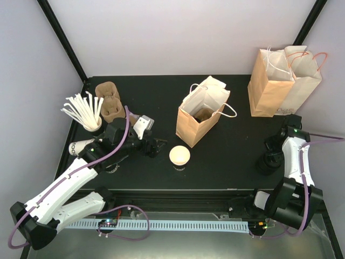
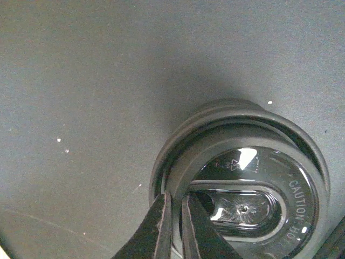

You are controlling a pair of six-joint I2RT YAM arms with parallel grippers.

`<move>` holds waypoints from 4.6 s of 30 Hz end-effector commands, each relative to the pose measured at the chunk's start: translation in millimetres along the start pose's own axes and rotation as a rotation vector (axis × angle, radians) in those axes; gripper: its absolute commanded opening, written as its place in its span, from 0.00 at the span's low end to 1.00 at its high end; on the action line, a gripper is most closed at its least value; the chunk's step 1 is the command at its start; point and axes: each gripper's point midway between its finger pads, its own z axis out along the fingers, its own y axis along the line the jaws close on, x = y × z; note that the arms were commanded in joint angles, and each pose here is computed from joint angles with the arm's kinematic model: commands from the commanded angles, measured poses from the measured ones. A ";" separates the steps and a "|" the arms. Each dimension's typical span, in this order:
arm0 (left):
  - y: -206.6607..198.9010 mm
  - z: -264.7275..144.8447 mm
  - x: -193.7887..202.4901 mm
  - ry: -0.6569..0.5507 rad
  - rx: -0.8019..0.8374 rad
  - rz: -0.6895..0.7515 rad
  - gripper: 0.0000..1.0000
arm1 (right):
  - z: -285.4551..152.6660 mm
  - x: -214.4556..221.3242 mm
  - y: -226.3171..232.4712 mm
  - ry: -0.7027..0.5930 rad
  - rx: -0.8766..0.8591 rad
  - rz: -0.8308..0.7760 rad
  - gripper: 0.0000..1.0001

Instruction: Pack the takeout coffee

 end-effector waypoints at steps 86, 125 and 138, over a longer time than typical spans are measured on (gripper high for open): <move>42.6 23.1 51.8 0.015 -0.056 -0.329 0.96 | -144.0 372.6 71.3 -0.022 -0.902 -1.863 0.01; 25.0 59.7 74.6 0.132 0.272 -0.584 0.52 | -104.5 395.9 98.7 -0.083 -0.547 -2.106 0.01; 36.0 59.8 71.2 0.107 0.249 -0.598 0.49 | -106.0 398.3 102.9 -0.084 -0.504 -2.151 0.01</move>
